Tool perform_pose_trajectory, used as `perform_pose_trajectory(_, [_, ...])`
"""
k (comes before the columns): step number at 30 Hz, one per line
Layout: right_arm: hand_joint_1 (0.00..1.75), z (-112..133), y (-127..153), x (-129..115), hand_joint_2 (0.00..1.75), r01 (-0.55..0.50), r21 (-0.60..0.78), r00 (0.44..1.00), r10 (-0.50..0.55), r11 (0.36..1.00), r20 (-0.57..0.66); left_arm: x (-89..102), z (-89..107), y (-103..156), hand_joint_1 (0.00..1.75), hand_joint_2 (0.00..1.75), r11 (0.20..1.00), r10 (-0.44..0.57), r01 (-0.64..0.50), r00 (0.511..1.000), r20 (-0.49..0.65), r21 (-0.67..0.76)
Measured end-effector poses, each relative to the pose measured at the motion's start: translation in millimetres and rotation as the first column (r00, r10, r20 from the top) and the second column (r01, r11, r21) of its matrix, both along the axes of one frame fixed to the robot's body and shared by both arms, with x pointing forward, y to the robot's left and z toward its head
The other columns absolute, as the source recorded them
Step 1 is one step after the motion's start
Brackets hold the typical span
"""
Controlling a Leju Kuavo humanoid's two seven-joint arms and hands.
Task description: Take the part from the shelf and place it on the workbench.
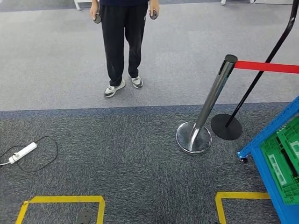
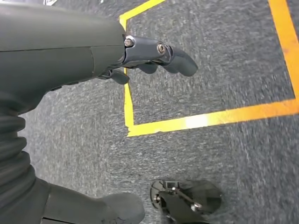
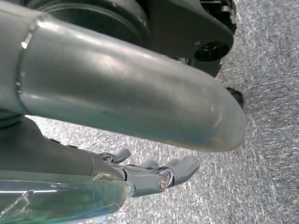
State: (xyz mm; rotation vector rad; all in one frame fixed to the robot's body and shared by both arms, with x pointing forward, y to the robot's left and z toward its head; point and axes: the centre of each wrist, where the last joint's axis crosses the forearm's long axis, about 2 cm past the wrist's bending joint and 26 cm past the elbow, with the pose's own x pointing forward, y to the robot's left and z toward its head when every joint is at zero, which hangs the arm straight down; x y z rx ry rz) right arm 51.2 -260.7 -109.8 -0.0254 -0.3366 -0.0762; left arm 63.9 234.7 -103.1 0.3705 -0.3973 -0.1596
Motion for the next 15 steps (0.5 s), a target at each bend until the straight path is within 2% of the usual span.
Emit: perform_pose_trajectory(15, [0.0,0.3,0.6,1.8,0.0,-0.007,0.004,1.0,0.007,1.0,0.0,-0.5,-0.2,-1.7,0.0,1.75,0.999,-0.021,0.02,0.999,-0.032,-0.025])
